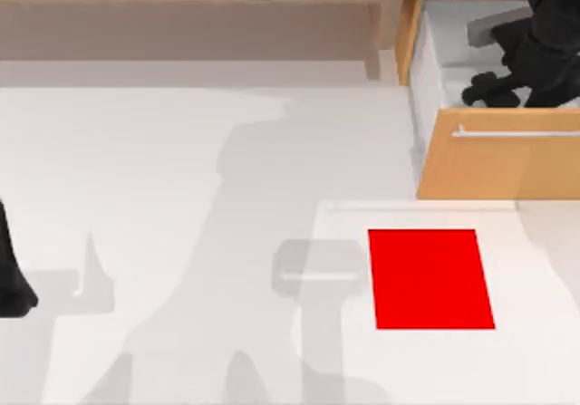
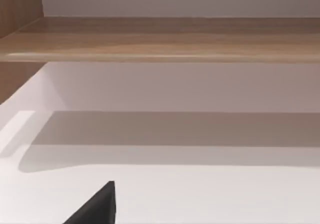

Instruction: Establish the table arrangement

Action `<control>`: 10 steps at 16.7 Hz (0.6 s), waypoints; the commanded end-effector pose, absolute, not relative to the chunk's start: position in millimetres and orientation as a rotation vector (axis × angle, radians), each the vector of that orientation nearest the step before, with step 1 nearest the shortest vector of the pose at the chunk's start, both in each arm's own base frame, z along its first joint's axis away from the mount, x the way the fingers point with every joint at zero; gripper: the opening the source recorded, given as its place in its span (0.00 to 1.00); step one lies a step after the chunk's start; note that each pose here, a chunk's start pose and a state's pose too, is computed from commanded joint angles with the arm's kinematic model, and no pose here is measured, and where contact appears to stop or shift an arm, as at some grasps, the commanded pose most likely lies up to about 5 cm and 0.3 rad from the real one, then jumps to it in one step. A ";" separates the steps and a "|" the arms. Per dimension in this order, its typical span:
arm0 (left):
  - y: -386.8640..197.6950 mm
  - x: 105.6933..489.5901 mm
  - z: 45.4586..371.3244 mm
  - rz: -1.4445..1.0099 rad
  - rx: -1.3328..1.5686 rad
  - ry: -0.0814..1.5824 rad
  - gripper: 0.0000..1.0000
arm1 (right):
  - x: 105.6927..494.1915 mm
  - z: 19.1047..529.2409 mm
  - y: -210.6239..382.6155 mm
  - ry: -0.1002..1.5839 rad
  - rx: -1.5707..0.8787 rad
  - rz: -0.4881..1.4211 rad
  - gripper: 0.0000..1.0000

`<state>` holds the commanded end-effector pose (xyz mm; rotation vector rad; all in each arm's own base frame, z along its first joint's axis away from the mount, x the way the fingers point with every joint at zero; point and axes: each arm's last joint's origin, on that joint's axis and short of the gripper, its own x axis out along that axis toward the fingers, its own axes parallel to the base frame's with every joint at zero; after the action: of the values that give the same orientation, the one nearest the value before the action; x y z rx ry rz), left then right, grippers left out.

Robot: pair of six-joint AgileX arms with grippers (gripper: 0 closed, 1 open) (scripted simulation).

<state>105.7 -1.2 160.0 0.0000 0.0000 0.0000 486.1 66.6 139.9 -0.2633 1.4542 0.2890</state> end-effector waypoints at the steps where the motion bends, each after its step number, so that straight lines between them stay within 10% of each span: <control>1: -1.2 105.7 160.0 0.000 0.000 0.000 1.00 | 486.1 139.9 66.6 1.454 -0.263 0.289 0.10; 10: -1.2 105.7 160.0 0.000 0.000 0.000 1.00 | 486.1 139.9 66.6 1.454 -0.263 0.289 0.00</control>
<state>105.7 -1.2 160.0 0.0000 0.0000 0.0000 486.1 66.6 139.9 -0.2633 1.4542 0.2890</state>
